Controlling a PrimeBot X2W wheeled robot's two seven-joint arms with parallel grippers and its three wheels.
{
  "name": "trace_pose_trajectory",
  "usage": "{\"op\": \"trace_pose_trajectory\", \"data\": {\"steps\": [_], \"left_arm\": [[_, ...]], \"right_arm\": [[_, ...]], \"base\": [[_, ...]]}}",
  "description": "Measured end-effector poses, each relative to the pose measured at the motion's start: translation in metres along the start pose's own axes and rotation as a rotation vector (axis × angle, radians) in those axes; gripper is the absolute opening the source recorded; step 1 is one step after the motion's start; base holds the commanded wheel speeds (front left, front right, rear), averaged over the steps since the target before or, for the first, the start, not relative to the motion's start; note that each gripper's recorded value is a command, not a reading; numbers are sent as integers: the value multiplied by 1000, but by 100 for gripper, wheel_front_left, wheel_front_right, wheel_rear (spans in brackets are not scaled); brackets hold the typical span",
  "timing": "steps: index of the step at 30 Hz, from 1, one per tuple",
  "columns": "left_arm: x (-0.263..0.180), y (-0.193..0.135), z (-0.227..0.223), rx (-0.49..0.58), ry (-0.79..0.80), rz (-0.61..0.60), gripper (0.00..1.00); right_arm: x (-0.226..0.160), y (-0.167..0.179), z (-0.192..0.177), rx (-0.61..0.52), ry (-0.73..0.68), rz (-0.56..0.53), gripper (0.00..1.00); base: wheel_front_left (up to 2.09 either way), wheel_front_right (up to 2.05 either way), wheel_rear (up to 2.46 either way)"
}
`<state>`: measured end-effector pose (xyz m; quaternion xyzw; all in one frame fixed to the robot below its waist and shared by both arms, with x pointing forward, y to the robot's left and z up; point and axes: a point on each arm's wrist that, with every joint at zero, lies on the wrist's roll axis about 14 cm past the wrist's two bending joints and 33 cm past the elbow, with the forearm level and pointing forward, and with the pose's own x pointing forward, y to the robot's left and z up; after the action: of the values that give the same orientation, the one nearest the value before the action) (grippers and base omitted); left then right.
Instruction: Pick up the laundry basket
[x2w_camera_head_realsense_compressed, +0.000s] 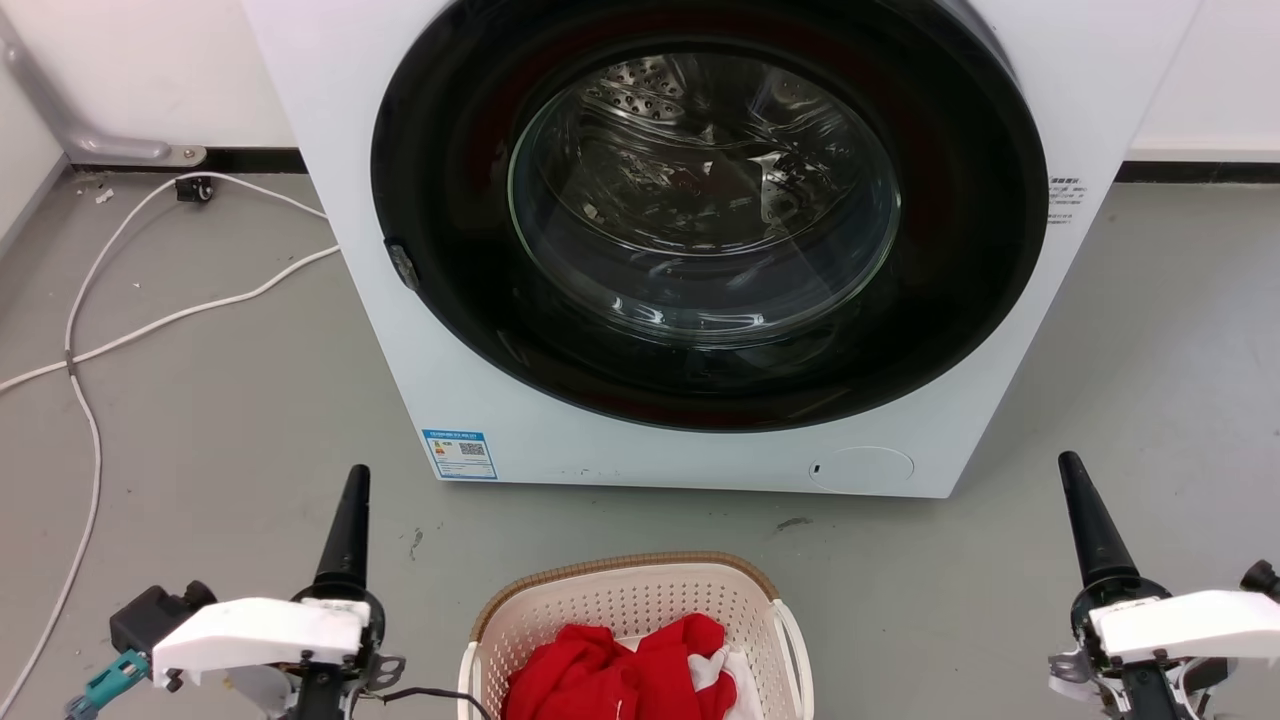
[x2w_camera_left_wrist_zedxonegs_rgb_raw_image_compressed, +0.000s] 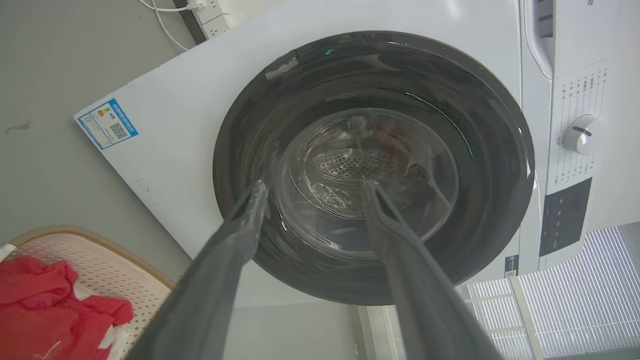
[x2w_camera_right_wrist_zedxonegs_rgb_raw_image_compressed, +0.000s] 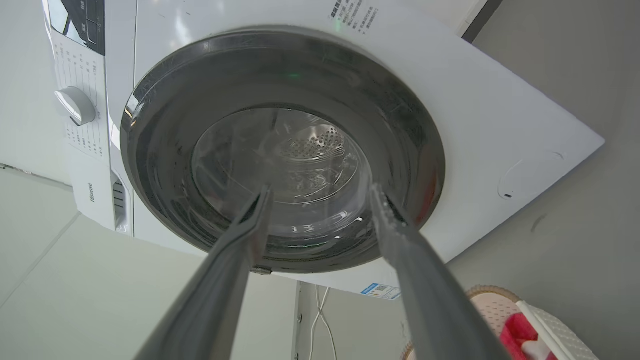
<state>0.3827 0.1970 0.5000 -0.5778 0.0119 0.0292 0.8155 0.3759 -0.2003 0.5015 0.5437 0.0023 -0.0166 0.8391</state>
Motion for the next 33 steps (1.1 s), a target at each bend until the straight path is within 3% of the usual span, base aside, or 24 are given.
{"op": "trace_pose_trajectory", "data": {"steps": [13, 33], "left_arm": [[-1, -7, -5, 237, -10, -3, 100], [-5, -21, -4, 502, -61, -47, 100]], "right_arm": [[-4, 9, -7, -273, 8, 33, 100], [-11, 20, -8, -519, -22, 81, 100]], "base": [[0, 0, 0], [0, 0, 0]]}}
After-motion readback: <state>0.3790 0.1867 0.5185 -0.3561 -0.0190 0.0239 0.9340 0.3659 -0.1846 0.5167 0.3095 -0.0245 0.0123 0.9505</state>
